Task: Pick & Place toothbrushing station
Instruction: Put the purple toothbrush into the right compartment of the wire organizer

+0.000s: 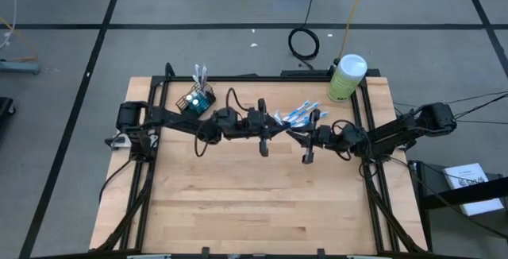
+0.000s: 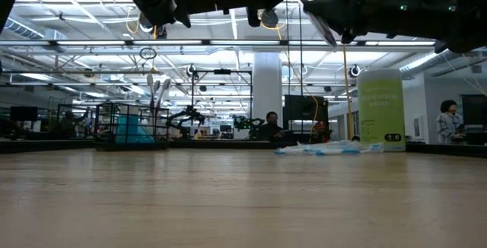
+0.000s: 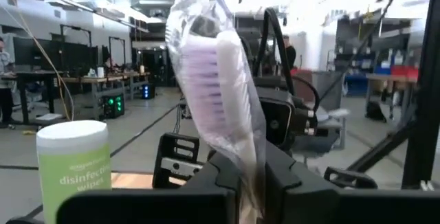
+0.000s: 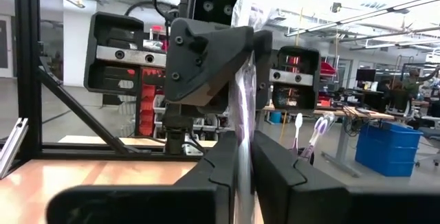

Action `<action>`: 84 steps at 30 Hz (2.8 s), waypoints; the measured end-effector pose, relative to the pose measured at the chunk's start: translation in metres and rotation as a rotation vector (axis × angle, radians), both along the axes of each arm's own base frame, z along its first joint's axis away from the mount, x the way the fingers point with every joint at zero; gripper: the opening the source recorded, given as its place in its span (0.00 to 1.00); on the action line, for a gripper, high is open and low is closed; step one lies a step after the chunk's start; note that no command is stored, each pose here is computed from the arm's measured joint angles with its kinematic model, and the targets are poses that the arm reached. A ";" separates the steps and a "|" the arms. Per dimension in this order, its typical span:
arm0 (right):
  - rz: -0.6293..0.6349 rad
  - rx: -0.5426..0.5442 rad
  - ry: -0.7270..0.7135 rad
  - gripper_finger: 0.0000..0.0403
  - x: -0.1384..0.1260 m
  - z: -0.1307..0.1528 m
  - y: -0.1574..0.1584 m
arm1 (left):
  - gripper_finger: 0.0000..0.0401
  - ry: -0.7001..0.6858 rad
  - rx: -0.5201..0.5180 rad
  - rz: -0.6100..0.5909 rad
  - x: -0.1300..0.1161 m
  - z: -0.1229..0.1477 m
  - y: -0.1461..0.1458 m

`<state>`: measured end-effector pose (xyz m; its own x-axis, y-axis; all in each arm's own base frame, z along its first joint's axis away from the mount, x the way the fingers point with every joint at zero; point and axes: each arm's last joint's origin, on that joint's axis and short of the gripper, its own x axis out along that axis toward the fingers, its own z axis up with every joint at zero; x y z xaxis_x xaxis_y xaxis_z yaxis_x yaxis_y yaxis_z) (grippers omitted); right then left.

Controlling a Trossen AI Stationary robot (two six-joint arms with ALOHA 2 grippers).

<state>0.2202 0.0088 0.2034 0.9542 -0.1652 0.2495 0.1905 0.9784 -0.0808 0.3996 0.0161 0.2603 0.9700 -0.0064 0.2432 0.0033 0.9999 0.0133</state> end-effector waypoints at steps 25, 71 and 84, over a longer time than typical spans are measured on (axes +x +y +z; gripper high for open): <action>-0.016 0.163 0.093 0.43 0.002 -0.012 -0.011 | 0.07 0.196 0.089 0.644 -0.156 0.052 0.026; -0.048 0.219 0.096 0.42 0.002 -0.013 -0.020 | 0.06 0.380 -0.323 1.031 -0.208 -0.080 0.135; -0.048 0.219 0.097 0.41 0.002 -0.013 -0.020 | 0.05 0.456 -0.340 1.035 -0.203 -0.097 0.138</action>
<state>0.2220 -0.0112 0.1900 0.9617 -0.2508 0.1103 0.2388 0.9646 0.1120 0.1962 0.1543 0.1630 0.4731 0.8321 -0.2895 -0.8753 0.4813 -0.0470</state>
